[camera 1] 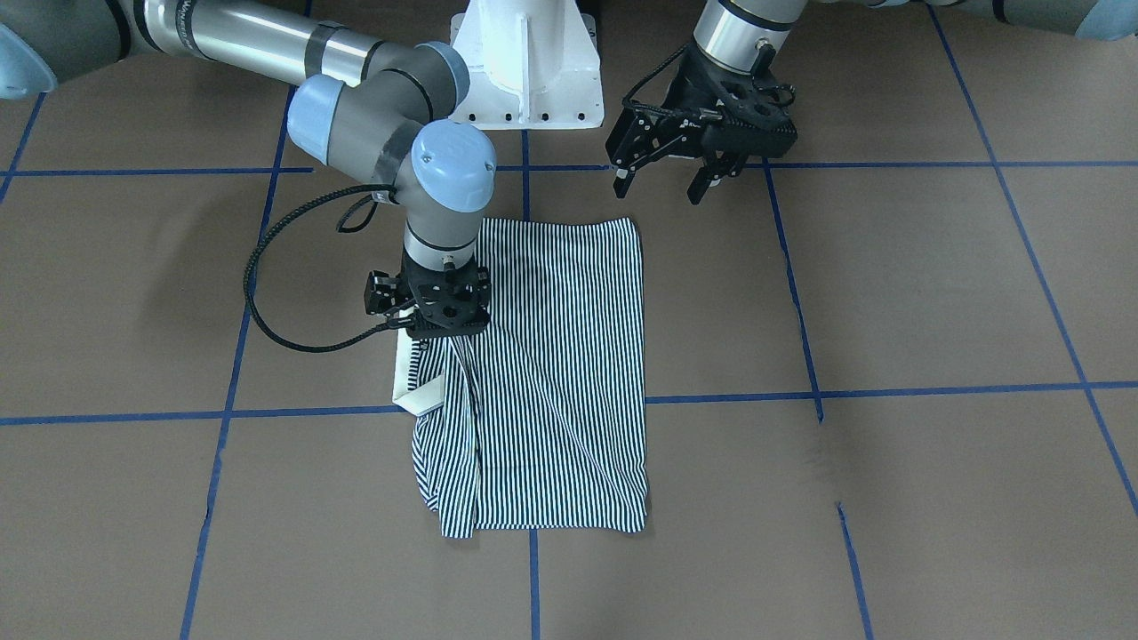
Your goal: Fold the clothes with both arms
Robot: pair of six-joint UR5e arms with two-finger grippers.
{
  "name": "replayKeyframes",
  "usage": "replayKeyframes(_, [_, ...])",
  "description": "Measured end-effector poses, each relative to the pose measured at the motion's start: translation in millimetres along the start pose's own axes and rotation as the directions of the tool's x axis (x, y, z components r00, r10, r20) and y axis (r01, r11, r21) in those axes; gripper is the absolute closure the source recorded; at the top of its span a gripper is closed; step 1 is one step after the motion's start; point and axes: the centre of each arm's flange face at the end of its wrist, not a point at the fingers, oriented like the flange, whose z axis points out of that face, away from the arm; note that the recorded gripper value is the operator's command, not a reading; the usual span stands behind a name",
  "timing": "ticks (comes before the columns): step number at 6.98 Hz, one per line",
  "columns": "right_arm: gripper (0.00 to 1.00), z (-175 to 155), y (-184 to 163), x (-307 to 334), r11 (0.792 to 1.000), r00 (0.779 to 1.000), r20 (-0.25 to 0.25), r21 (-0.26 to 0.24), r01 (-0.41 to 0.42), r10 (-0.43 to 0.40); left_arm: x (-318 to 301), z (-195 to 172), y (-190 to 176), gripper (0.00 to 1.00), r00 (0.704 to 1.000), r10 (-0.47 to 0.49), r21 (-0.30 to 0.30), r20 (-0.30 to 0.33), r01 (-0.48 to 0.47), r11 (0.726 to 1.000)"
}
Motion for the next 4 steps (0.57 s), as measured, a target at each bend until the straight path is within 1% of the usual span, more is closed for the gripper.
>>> replayKeyframes(1, [0.00,7.2,-6.6,-8.0,1.000,1.000,0.000,0.000,0.001,-0.001,-0.5,-0.4,-0.7,0.00,1.000,0.000,0.001,0.000,0.000,1.000])
replayKeyframes(4, [0.00,19.8,-2.4,-15.7,1.000,1.000,-0.010,-0.018,0.008,-0.008,-1.1,-0.5,-0.9,0.00,1.000,0.000,-0.001,0.000,0.001,1.000])
